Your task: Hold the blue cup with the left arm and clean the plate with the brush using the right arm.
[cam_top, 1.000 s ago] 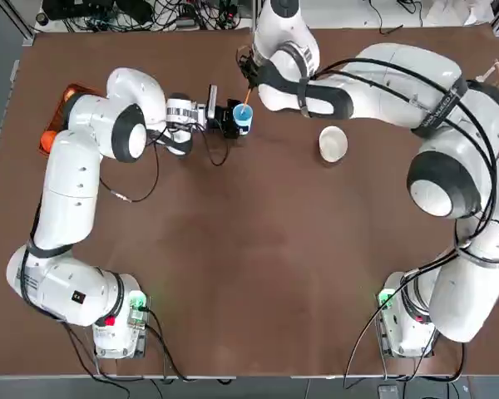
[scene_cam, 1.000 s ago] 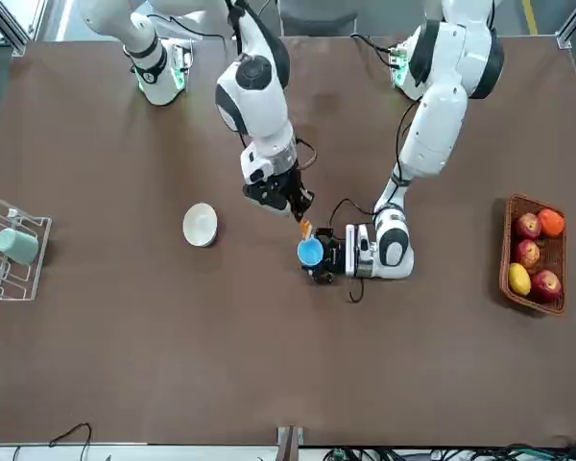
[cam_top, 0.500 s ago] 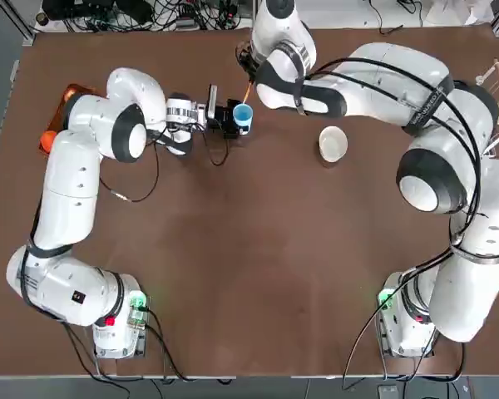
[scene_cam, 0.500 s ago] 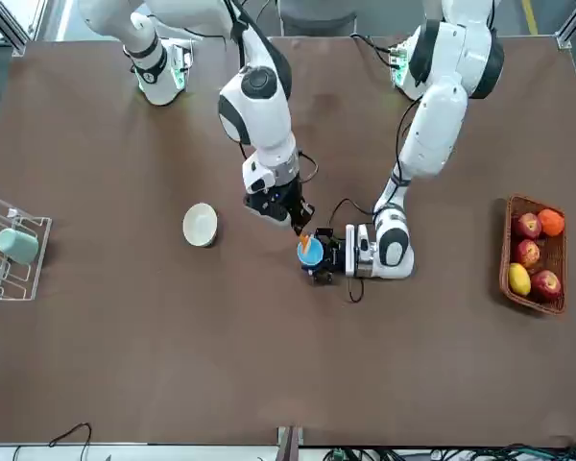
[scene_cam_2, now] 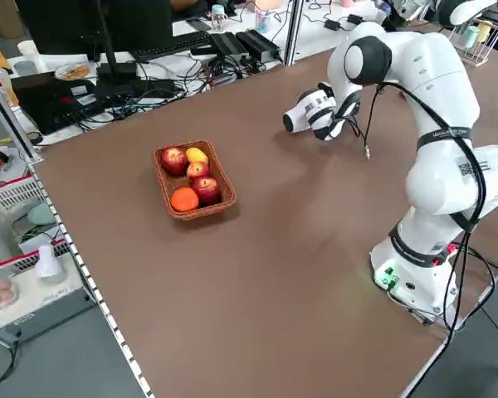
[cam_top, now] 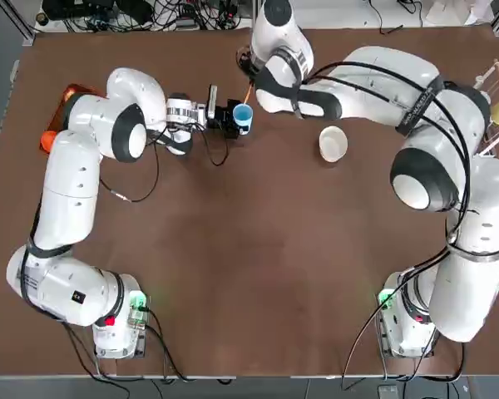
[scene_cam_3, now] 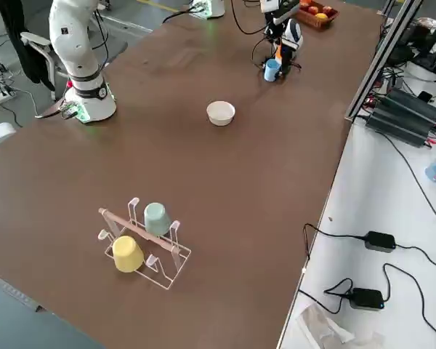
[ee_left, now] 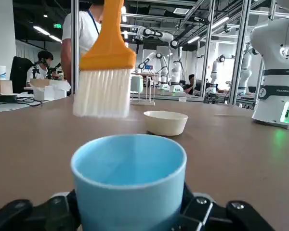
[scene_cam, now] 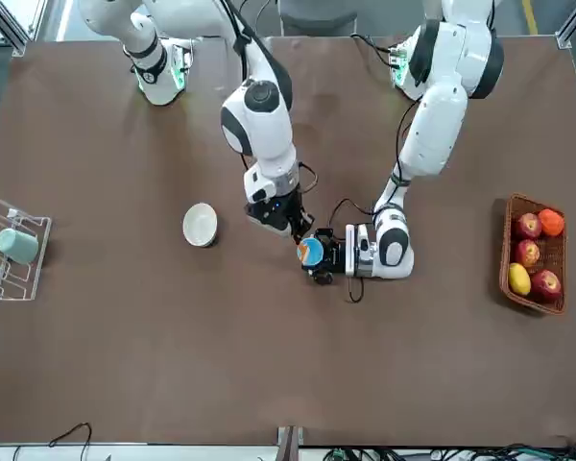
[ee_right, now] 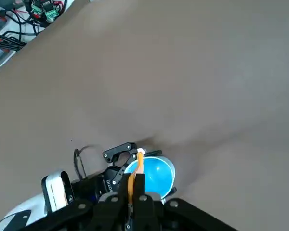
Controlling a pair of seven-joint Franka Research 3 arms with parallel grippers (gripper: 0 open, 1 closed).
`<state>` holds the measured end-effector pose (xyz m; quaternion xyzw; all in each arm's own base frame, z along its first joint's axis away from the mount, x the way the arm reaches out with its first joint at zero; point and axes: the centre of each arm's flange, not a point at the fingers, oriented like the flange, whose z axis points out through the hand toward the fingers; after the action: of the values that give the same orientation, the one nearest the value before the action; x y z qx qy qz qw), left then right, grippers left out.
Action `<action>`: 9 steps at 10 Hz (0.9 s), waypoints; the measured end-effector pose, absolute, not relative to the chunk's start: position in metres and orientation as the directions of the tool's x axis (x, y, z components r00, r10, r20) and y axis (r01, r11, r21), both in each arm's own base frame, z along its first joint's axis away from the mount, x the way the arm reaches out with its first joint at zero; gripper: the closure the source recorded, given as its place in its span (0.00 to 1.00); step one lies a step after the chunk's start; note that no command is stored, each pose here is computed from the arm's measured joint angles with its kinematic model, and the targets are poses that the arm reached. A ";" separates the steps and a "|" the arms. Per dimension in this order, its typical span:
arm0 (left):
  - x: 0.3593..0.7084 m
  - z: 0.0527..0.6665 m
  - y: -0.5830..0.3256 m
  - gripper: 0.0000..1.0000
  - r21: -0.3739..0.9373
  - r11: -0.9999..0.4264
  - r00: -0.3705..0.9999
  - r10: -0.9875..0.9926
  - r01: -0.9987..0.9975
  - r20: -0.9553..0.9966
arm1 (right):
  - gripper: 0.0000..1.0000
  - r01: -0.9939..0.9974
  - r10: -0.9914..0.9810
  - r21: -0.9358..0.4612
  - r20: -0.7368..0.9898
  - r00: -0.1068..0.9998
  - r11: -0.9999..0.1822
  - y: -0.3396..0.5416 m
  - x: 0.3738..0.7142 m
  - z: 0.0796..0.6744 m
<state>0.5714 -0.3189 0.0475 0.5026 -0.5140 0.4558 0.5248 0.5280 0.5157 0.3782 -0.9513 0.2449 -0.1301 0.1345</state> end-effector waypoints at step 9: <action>0.571 0.048 -0.319 0.31 0.058 0.080 0.055 -0.039 -0.995 0.998 | 0.95 -0.411 -0.479 -0.291 0.223 0.849 -0.864 0.539 0.508 0.352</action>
<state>0.5713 -0.3193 0.0477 0.5024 -0.5144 0.4559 0.5246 0.5081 0.5394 0.3515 -0.9545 0.2329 -0.1452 0.1169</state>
